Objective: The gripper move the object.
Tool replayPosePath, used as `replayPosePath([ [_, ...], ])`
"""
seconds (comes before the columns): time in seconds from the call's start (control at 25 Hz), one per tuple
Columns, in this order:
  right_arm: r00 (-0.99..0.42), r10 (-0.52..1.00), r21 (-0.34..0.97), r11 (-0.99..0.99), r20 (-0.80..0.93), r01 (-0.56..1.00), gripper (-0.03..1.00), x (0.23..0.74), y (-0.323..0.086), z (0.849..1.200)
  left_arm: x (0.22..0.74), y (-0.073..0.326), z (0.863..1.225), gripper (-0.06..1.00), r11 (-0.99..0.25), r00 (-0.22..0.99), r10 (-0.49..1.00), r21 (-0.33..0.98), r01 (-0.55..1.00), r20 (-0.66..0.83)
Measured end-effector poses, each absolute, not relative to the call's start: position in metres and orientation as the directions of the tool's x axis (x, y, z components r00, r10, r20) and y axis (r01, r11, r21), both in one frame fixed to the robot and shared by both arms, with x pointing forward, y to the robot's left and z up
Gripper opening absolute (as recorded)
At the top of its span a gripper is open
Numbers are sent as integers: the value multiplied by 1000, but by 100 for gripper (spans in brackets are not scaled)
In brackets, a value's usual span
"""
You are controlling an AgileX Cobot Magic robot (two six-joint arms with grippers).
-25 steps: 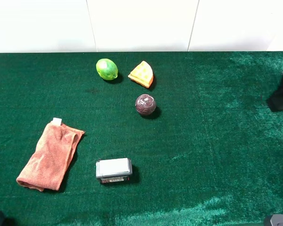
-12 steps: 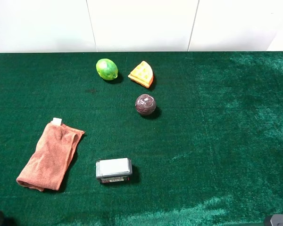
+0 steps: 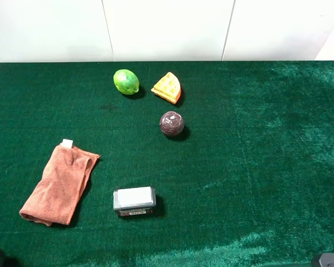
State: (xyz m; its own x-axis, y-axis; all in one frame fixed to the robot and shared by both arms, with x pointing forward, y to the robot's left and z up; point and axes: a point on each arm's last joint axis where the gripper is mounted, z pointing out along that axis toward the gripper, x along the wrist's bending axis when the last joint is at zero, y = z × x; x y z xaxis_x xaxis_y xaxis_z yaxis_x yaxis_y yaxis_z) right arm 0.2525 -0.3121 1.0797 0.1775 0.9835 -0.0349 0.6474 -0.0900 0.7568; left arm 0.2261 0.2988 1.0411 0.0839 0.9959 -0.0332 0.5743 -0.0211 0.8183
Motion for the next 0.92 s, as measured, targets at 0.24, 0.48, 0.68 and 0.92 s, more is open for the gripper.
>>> replayPosePath([
  [0.24,169,985,876,-109,32,469,70,233,-307,1076,226,299,1041,99,-21,84,996,818,574,-33],
  [0.48,144,988,905,-113,58,411,70,234,-304,1055,226,299,1041,99,-21,84,996,818,574,-33],
  [0.68,139,988,905,-113,61,410,70,234,-304,1055,226,299,1041,99,-21,84,996,818,574,-33],
  [0.92,139,988,905,-113,61,410,70,234,-304,1055,226,299,1041,99,-21,84,996,818,574,-33],
])
